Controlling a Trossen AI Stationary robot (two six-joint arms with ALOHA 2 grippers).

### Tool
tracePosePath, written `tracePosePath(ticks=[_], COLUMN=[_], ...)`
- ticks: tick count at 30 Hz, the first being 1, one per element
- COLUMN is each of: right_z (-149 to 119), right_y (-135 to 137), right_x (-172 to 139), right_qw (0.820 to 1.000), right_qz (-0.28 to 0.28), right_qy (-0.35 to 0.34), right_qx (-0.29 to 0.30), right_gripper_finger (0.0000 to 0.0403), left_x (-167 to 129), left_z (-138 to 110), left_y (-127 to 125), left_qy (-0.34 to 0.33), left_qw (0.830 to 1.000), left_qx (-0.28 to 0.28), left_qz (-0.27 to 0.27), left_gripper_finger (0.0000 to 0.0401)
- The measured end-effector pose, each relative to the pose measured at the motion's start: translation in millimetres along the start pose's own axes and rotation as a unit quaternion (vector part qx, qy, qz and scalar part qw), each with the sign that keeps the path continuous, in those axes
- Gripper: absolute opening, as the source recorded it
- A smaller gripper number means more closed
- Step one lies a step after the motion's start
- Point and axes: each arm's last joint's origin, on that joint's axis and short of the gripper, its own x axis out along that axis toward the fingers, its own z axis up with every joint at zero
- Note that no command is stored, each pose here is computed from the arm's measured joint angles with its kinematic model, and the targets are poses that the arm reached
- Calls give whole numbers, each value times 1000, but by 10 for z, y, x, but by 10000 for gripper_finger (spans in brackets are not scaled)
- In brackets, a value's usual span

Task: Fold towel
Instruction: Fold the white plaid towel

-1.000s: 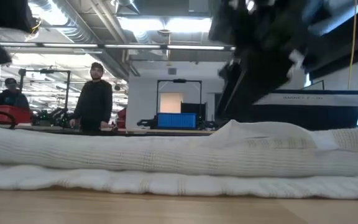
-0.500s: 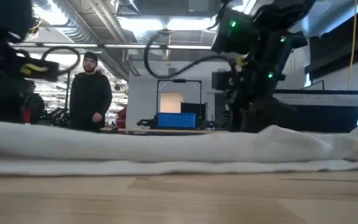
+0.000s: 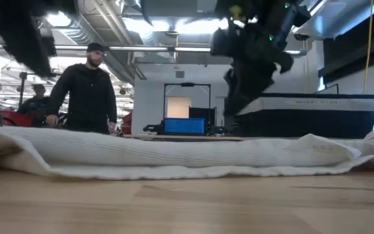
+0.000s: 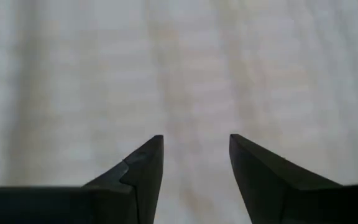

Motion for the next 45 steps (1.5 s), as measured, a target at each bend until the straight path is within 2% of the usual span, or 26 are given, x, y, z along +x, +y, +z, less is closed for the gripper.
tracePosePath(ticks=[2,4,8,14,17,21,29,33,38,45], right_z=[38,80,140,142,95,14,-18,-49,-143,-180], right_y=[121,252,504,781,861,869,856,857,859,848], right_x=[40,91,126,175,306,483,545,606,767,818], right_qw=[999,996,988,983,985,989,989,991,993,991], right_qz=[31,48,68,33,5,-42,-62,-65,-77,-110], right_qy=[-37,-79,-142,-183,-172,-144,-131,-120,-85,-72], right_qx=[4,7,4,-6,-15,-17,-19,-8,-2,-5], right_gripper_finger=[186,186,186,186,186,186,186,186,186,186], left_x=[-67,-66,48,321,466,574,699,748,708,628], left_z=[-36,-127,-338,-523,-597,-649,-715,-752,-824,-958], left_y=[-220,-380,-653,-970,-985,-957,-859,-892,-961,-1010], left_qy=[-15,-15,25,91,122,132,120,131,180,294], left_qw=[998,995,993,991,990,991,991,990,982,953], left_qx=[27,52,64,50,24,-9,-33,-35,-53,-69], left_qz=[-60,-88,-95,-86,-65,-31,47,36,4,-24], left_gripper_finger=[123,123,123,123,123,123,123,123,123,123])
